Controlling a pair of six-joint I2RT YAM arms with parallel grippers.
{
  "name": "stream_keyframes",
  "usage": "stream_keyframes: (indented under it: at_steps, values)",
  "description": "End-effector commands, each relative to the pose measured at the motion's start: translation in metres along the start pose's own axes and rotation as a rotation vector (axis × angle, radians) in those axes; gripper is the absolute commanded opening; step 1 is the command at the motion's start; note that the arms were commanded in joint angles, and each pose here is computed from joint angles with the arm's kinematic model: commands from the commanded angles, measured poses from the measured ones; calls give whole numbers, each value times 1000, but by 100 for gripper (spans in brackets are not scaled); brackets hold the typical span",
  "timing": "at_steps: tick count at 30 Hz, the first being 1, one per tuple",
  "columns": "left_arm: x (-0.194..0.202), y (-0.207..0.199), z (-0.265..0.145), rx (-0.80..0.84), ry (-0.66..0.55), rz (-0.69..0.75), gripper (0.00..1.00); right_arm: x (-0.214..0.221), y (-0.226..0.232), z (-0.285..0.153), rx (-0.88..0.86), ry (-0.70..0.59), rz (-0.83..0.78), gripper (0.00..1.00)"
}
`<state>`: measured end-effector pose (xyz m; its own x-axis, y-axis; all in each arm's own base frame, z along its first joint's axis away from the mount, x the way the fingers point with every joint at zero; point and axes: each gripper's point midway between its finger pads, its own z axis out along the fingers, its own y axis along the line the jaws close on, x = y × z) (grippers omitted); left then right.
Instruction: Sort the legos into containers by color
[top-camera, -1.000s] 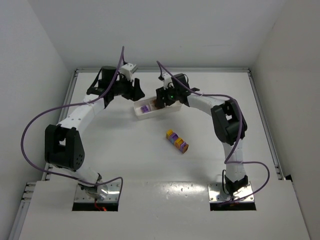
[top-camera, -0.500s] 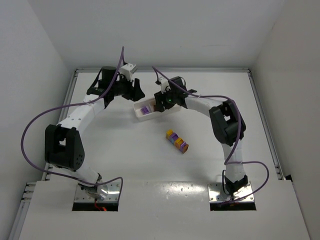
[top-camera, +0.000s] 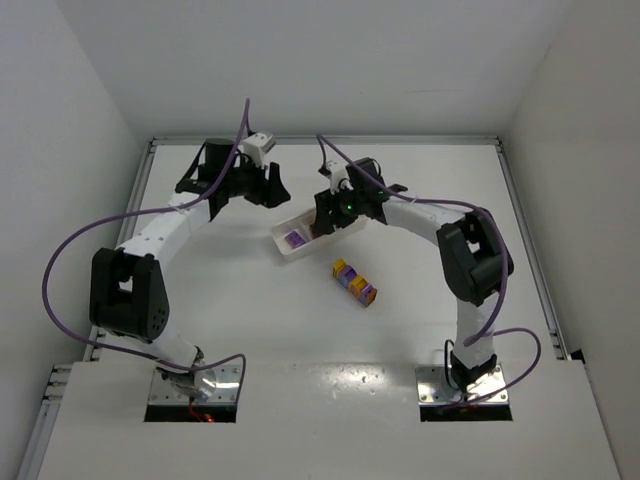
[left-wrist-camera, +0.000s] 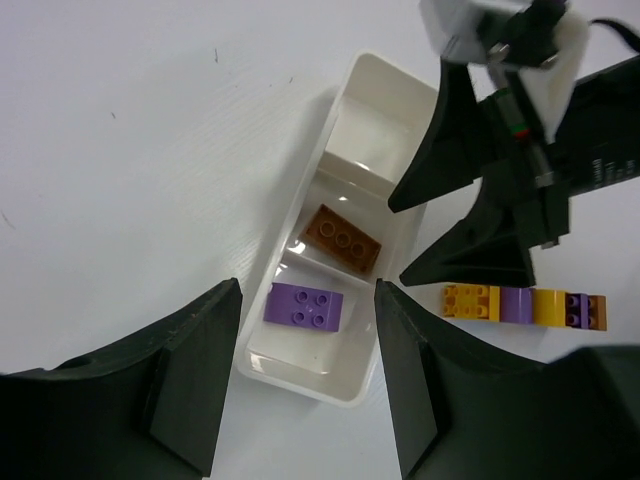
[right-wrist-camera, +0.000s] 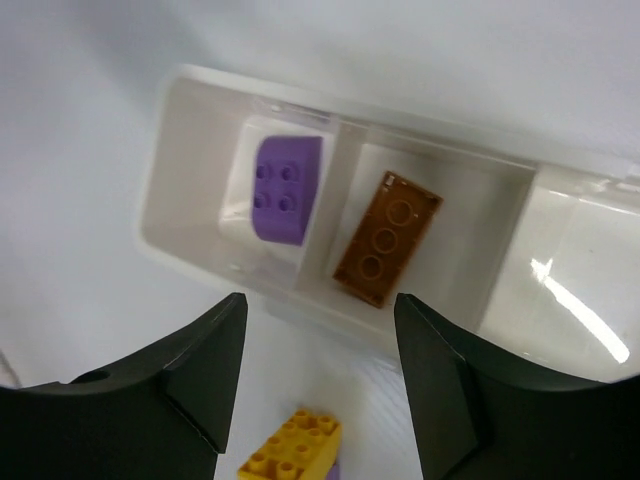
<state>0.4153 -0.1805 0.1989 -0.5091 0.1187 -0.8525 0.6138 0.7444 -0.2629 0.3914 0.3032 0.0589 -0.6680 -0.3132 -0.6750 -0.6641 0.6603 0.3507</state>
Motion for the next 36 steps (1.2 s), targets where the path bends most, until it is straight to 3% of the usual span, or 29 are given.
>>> stream_keyframes:
  at_steps: [1, 6, 9, 10, 15, 18, 19, 24, 29, 36]
  values:
    - [-19, -8, -11, 21, -69, 18, 62, -58, 36, -29, -102, -153, -28, 62]
    - [-12, -19, -15, 70, -72, 22, 62, -109, 52, -59, -136, -276, -81, 63]
    - [-2, -46, -19, 217, -55, 112, 62, -110, 51, -80, -95, -256, -135, 63]
    - [18, -62, -21, 288, 16, 128, 62, -111, 45, -90, -79, -256, -148, 63]
    - [79, -129, -27, 550, 235, 517, 62, -57, 14, -144, 68, -163, -242, 63]
    - [112, -144, -32, 649, 321, 597, 62, -24, -10, -172, 187, -116, -250, 65]
    - [121, -146, -32, 682, 324, 658, 62, -28, -5, -195, 220, -162, -261, 66]
    - [144, -165, -14, 750, 355, 811, 59, 23, -19, -242, 353, -130, -224, 69]
    - [152, -172, 19, 763, 315, 941, 59, 69, -28, -253, 392, -68, -179, 69]
    - [147, -179, 63, 759, 304, 1018, 59, 89, -33, -256, 402, -58, -135, 69]
